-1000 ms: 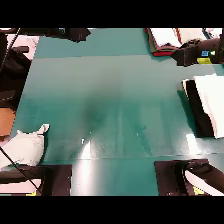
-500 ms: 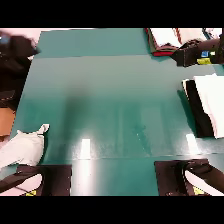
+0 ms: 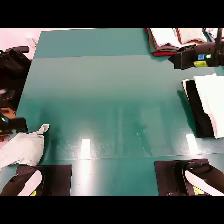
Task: Fold the shirts.
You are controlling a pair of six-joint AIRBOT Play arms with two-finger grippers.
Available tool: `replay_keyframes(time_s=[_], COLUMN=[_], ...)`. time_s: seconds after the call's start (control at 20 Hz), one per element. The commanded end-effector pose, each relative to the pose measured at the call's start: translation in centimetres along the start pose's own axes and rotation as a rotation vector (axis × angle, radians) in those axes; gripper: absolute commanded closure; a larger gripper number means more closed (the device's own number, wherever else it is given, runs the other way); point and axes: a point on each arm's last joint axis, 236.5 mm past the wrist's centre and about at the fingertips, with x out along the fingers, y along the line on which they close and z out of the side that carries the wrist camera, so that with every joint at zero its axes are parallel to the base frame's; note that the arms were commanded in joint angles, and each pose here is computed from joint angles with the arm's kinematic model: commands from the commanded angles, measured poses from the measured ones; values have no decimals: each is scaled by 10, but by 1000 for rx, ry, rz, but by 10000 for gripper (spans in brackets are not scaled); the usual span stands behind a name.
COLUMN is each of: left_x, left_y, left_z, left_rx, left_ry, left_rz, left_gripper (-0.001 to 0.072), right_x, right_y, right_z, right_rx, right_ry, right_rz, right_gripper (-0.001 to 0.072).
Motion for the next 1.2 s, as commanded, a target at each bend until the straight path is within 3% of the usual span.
replay_keyframes(time_s=[0.0,0.25,0.3,0.35,0.55,0.75,0.95,1.15], left_x=[51,57,56,52,-21,-190,-326,-363], left_y=[8,7,7,6,-14,-73,-153,-228], left_z=[-34,-34,-35,-32,29,99,88,78], left_rx=[-31,-45,-55,-48,-13,166,346,507], left_ry=[92,83,89,79,-148,-626,-974,-1054], left_rz=[43,44,44,37,-50,-120,-326,-474], left_gripper=[67,71,303,673,684,686,686,686], right_x=[10,12,12,12,-10,-64,-111,-138], right_y=[-3,-3,-3,-3,1,13,8,8], right_z=[-11,-14,-13,-11,21,79,118,133], right_rx=[9,11,11,11,-7,-46,-93,-112], right_ry=[26,34,30,22,-75,-268,-418,-487], right_rz=[-1,-1,-2,-2,-5,-7,-74,-105], right_gripper=[693,694,693,693,694,694,694,694])
